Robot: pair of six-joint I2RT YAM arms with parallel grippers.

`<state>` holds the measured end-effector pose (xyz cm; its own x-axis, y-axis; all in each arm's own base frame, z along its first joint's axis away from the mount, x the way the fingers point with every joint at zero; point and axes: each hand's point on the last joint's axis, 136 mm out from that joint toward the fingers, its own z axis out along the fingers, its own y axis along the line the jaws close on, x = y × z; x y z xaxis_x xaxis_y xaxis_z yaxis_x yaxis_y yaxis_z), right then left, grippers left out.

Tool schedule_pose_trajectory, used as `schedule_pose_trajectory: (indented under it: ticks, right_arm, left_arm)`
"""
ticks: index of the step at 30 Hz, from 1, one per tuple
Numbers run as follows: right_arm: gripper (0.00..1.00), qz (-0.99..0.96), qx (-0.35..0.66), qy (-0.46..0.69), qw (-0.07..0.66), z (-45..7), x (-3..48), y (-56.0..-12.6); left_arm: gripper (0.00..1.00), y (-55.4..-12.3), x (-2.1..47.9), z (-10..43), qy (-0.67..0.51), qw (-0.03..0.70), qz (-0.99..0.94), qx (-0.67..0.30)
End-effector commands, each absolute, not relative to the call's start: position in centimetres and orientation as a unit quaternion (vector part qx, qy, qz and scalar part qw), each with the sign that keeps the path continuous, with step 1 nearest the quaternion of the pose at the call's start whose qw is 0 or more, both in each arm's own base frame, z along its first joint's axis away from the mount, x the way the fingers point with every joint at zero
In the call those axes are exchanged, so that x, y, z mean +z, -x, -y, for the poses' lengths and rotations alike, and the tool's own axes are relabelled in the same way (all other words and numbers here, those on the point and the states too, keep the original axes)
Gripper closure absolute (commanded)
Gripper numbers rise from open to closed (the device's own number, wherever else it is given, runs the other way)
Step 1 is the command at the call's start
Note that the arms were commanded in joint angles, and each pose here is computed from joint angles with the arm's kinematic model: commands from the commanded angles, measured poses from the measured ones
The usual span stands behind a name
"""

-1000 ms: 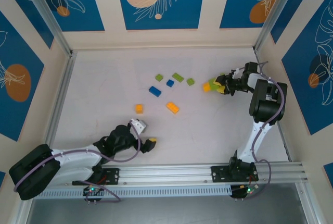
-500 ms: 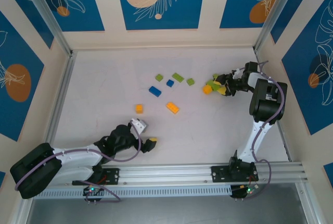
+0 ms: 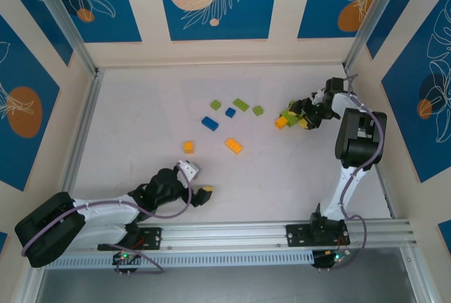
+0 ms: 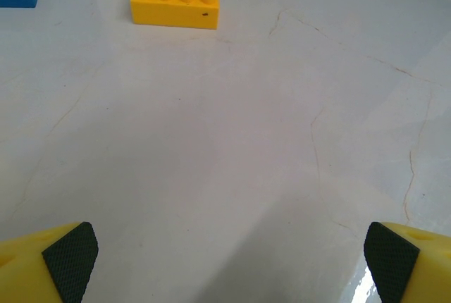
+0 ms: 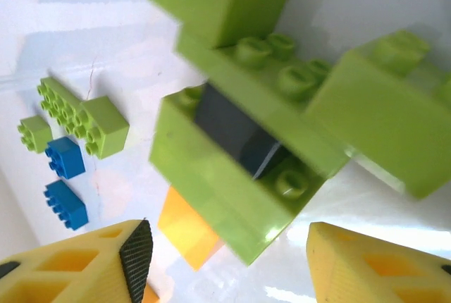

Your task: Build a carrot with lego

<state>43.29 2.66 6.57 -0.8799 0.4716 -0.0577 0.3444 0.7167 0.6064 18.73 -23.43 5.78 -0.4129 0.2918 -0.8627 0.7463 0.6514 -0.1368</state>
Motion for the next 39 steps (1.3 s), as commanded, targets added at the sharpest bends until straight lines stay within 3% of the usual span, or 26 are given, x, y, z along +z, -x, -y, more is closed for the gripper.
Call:
schedule_pose_trajectory:
  ticks: [1,6,11,21,28,36,39]
  right_arm:
    - [0.38,-0.945,0.243,-0.166,0.143,-4.1,11.4,-41.9]
    - [0.35,-0.965,0.194,-0.054,0.167,-11.0,15.9,-37.6]
    - [0.35,-0.968,0.204,0.039,0.138,-19.9,15.5,-35.8]
    - [0.35,-0.964,0.192,0.162,0.087,-34.1,11.2,-37.2]
    - [0.31,-0.918,0.219,0.317,0.094,-39.3,10.3,-36.1]
    - [0.24,-0.83,0.189,0.507,0.132,-39.7,8.1,-34.2]
    - [0.19,-0.817,0.212,0.519,0.135,-39.7,7.8,-34.8]
  left_arm:
    - [0.0,-19.5,7.3,23.8,-0.322,0.457,-0.787,-0.259]
    - [0.0,-21.5,10.2,20.5,-0.235,0.502,-0.806,-0.207]
    - [0.0,-22.6,15.4,15.0,-0.113,0.543,-0.814,-0.171]
    - [0.0,-23.2,18.1,6.8,-0.007,0.486,-0.873,-0.039]
    - [0.0,-23.3,17.5,4.3,0.039,0.458,-0.888,-0.017]
    - [0.0,-24.2,16.6,4.4,0.047,0.444,-0.894,-0.035]
    - [0.0,-24.4,16.4,4.6,0.045,0.443,-0.894,-0.044]
